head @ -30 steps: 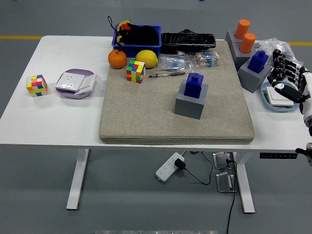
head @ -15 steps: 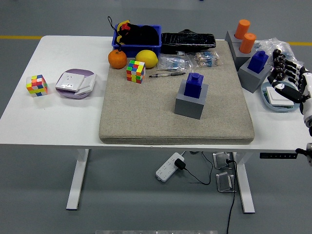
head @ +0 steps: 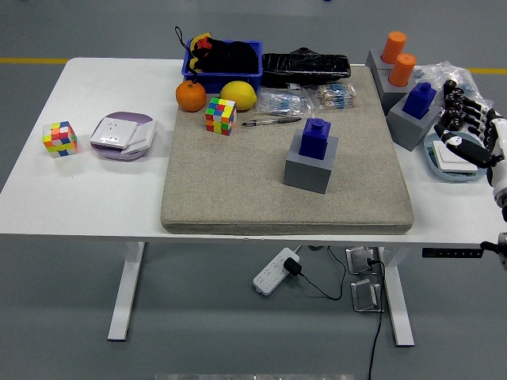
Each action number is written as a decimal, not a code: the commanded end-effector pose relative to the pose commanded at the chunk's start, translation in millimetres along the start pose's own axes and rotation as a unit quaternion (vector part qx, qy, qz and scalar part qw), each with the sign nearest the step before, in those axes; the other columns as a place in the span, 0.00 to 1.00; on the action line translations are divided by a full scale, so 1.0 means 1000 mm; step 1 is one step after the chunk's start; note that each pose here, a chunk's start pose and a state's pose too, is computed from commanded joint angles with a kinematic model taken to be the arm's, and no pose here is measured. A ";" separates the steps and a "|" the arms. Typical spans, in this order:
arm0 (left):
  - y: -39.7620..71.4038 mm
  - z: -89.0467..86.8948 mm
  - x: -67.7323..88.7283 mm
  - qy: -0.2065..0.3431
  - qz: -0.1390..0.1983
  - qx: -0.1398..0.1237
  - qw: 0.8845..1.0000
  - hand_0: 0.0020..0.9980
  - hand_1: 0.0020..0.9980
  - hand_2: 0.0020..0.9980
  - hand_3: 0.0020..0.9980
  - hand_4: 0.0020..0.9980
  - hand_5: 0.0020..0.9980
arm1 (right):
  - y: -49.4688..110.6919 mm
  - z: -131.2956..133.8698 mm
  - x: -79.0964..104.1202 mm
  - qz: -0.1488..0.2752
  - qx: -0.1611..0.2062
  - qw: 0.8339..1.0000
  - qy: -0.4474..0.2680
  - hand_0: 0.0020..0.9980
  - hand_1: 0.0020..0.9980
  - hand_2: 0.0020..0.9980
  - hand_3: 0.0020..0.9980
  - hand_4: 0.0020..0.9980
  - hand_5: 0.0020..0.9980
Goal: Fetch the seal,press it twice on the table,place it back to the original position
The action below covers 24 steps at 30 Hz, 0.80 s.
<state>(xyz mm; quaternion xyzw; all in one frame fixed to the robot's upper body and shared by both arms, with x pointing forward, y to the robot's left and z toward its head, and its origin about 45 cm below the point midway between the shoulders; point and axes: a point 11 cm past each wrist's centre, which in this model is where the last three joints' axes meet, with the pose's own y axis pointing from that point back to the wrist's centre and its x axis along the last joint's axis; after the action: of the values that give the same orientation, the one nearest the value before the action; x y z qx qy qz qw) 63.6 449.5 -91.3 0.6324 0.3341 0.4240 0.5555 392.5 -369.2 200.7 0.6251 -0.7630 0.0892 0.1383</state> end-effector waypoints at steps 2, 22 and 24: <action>0.000 0.000 0.000 0.000 0.000 0.000 1.000 0.83 0.79 0.76 0.82 0.74 0.33 | 0.000 0.000 0.000 -0.001 0.000 1.000 0.000 0.91 0.86 0.85 0.85 0.88 0.24; 0.000 -0.002 0.001 -0.004 0.000 0.002 1.000 0.83 0.79 0.76 0.81 0.74 0.33 | 0.001 0.004 -0.001 -0.002 -0.005 1.000 0.003 0.91 0.85 0.85 0.85 0.88 0.24; 0.000 -0.001 0.001 -0.005 0.000 0.002 1.000 0.83 0.79 0.76 0.81 0.74 0.33 | 0.001 0.004 -0.001 -0.002 -0.005 1.000 0.003 0.91 0.85 0.85 0.85 0.88 0.24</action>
<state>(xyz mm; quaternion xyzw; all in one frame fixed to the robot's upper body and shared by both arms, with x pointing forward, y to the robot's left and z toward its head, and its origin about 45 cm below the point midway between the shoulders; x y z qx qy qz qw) 62.5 450.6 -90.9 0.6355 0.3325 0.4201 0.5560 391.2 -369.0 197.0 0.6257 -0.7618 0.0867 0.1437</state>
